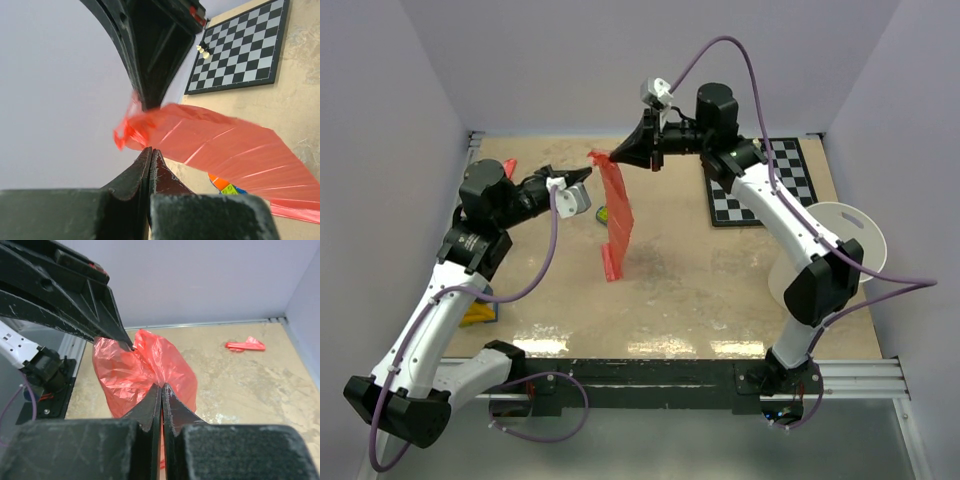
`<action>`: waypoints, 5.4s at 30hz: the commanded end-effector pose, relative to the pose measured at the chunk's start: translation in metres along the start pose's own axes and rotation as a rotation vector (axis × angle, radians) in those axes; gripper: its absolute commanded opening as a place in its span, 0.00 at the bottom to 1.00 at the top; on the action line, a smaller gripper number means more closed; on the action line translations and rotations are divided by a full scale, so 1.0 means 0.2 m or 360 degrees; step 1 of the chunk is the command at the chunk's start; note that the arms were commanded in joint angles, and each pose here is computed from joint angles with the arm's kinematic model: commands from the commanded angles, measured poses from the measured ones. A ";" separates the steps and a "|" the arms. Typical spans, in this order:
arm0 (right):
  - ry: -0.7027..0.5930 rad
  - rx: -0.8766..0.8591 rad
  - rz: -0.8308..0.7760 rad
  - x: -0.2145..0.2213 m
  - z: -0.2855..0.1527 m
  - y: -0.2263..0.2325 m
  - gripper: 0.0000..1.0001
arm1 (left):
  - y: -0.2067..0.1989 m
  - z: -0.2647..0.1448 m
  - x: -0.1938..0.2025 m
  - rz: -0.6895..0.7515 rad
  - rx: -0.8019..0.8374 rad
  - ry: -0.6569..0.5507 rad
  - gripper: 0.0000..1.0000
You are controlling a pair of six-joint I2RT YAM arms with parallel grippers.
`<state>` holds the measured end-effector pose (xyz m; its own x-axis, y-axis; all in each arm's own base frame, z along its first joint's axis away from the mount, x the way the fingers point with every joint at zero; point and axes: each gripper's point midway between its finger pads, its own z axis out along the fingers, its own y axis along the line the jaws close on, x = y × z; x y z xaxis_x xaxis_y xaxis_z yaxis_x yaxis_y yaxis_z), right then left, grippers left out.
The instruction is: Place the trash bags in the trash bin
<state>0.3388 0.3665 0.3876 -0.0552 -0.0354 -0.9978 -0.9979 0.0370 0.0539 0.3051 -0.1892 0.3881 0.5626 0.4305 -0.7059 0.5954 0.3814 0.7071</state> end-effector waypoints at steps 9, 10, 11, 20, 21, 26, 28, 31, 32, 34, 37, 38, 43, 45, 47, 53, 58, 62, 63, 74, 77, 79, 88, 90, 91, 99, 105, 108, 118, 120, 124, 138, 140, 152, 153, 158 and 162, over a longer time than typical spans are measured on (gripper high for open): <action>-0.0021 0.0282 -0.0440 -0.24 -0.14 -0.02 0.00 | 0.04 -0.05 0.02 -0.0316 -0.0168 0.0081 0.00; 0.0001 0.0318 -0.0496 -0.25 -0.15 -0.03 0.00 | 0.09 -0.05 0.00 -0.0456 -0.0233 0.0078 0.02; 0.0015 0.0361 -0.0542 -0.25 -0.16 -0.04 0.00 | 0.14 -0.06 -0.03 -0.0601 -0.0278 0.0059 0.13; -0.0095 0.0703 -0.0963 -0.32 -0.31 -0.04 0.00 | 0.16 0.08 -0.14 -0.1615 0.0152 -0.0113 0.64; -0.0096 0.0721 -0.0991 -0.32 -0.32 -0.03 0.00 | 0.14 0.10 -0.14 -0.1704 0.0223 -0.0147 0.74; -0.0075 0.0789 -0.1047 -0.31 -0.34 -0.02 0.00 | 0.12 0.15 -0.18 -0.1751 0.0414 -0.0285 0.76; -0.0062 0.0802 -0.1074 -0.30 -0.34 -0.01 0.00 | 0.13 0.17 -0.19 -0.1794 0.0457 -0.0289 0.76; -0.0024 0.0803 -0.1109 -0.27 -0.33 -0.02 0.00 | 0.17 0.19 -0.23 -0.1831 0.0509 -0.0312 0.78; -0.0014 0.0804 -0.1118 -0.26 -0.33 -0.02 0.00 | 0.17 0.20 -0.24 -0.1842 0.0531 -0.0319 0.79; 0.0003 0.0819 -0.1122 -0.25 -0.33 -0.03 0.00 | 0.19 0.21 -0.26 -0.1848 0.0557 -0.0331 0.79; 0.0021 0.0825 -0.1122 -0.23 -0.32 -0.04 0.00 | 0.20 0.22 -0.27 -0.1860 0.0583 -0.0341 0.79; 0.0027 0.0826 -0.1119 -0.22 -0.32 -0.05 0.00 | 0.19 0.22 -0.27 -0.1863 0.0588 -0.0342 0.79; 0.0061 0.0809 -0.1137 -0.20 -0.29 -0.05 0.00 | 0.14 0.29 -0.25 -0.1901 0.0614 -0.0330 0.78; 0.0076 0.0791 -0.1154 -0.19 -0.28 -0.04 0.00 | 0.12 0.33 -0.25 -0.1910 0.0622 -0.0332 0.76; 0.0084 0.0786 -0.1163 -0.18 -0.26 -0.04 0.00 | 0.11 0.37 -0.24 -0.1925 0.0629 -0.0330 0.74; 0.0099 0.0775 -0.1180 -0.18 -0.24 -0.02 0.00 | 0.14 0.43 -0.20 -0.1973 0.0602 -0.0327 0.59; 0.0109 0.0788 -0.1183 -0.16 -0.26 -0.02 0.00 | 0.15 0.43 -0.18 -0.2003 0.0601 -0.0319 0.49; 0.0113 0.0795 -0.1183 -0.15 -0.26 -0.02 0.00 | 0.17 0.42 -0.15 -0.2011 0.0568 -0.0314 0.42; 0.0115 0.0794 -0.1182 -0.15 -0.26 -0.03 0.00 | 0.18 0.42 -0.14 -0.2013 0.0553 -0.0314 0.40; 0.0119 0.0782 -0.1174 -0.14 -0.25 -0.03 0.00 | 0.20 0.42 -0.09 -0.1980 0.0488 -0.0300 0.00; 0.0146 0.0779 -0.1174 -0.12 -0.26 -0.02 0.00 | 0.24 0.41 -0.02 -0.2003 0.0366 -0.0251 0.00; 0.0154 0.0765 -0.1166 -0.11 -0.27 0.00 0.00 | 0.28 0.39 0.04 -0.2010 0.0269 -0.0221 0.00; 0.0120 0.0789 -0.1044 -0.11 -0.28 0.01 0.00 | 0.32 0.30 0.12 -0.2008 0.0164 -0.0221 0.00; 0.0039 0.0837 -0.0931 -0.18 -0.27 -0.01 0.01 | 0.30 0.30 0.13 -0.1992 0.0152 -0.0221 0.00; -0.0010 0.0828 -0.0853 -0.21 -0.25 -0.01 0.18 | 0.30 0.29 0.12 -0.1974 0.0145 -0.0232 0.00; -0.0233 0.0711 -0.0485 -0.28 -0.09 -0.02 0.69 | 0.27 0.26 0.10 -0.1947 0.0125 -0.0268 0.00; -0.0267 0.0607 -0.0371 -0.26 0.00 -0.02 0.67 | 0.25 0.24 0.08 -0.1937 0.0139 -0.0285 0.00; -0.0287 0.0582 -0.0354 -0.26 0.01 -0.02 0.62 | 0.25 0.24 0.07 -0.1922 0.0148 -0.0295 0.00; -0.0376 0.0552 -0.0281 -0.30 0.03 -0.01 0.43 | 0.22 0.24 0.05 -0.1897 0.0163 -0.0289 0.00; -0.0375 0.0544 -0.0275 -0.29 0.04 -0.01 0.32 | 0.22 0.24 0.05 -0.1887 0.0167 -0.0290 0.00; -0.0371 0.0540 -0.0281 -0.29 0.03 0.00 0.03 | 0.22 0.24 0.05 -0.1861 0.0155 -0.0287 0.00; -0.0324 0.0693 -0.0300 -0.25 -0.04 -0.04 0.00 | 0.21 0.25 0.07 -0.1776 0.0200 -0.0267 0.00; -0.0268 0.0798 -0.0338 -0.23 -0.08 -0.08 0.05 | 0.18 0.24 0.14 -0.1762 0.0138 -0.0159 0.00; 0.0882 0.0277 -0.0705 0.83 -0.39 0.14 0.56 | -0.22 0.00 0.60 -0.1963 -0.0234 0.0422 0.34; 0.0935 0.0211 -0.0737 0.91 -0.40 0.16 0.58 | -0.22 0.00 0.62 -0.1946 -0.0252 0.0435 0.35; 0.1028 -0.0068 -0.0968 1.13 -0.30 0.20 0.64 | -0.21 -0.03 0.71 -0.1950 -0.0320 0.0491 0.35; 0.1159 -0.0313 -0.1124 1.34 -0.22 0.19 0.67 | -0.17 -0.08 0.74 -0.1929 -0.0381 0.0525 0.35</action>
<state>0.2889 0.3004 0.1471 0.3979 -0.6435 -0.6538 -0.9049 -0.1583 -0.3950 0.3515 -0.1435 0.2530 -0.4976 -0.1329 -0.8571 0.5136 0.7512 -0.4147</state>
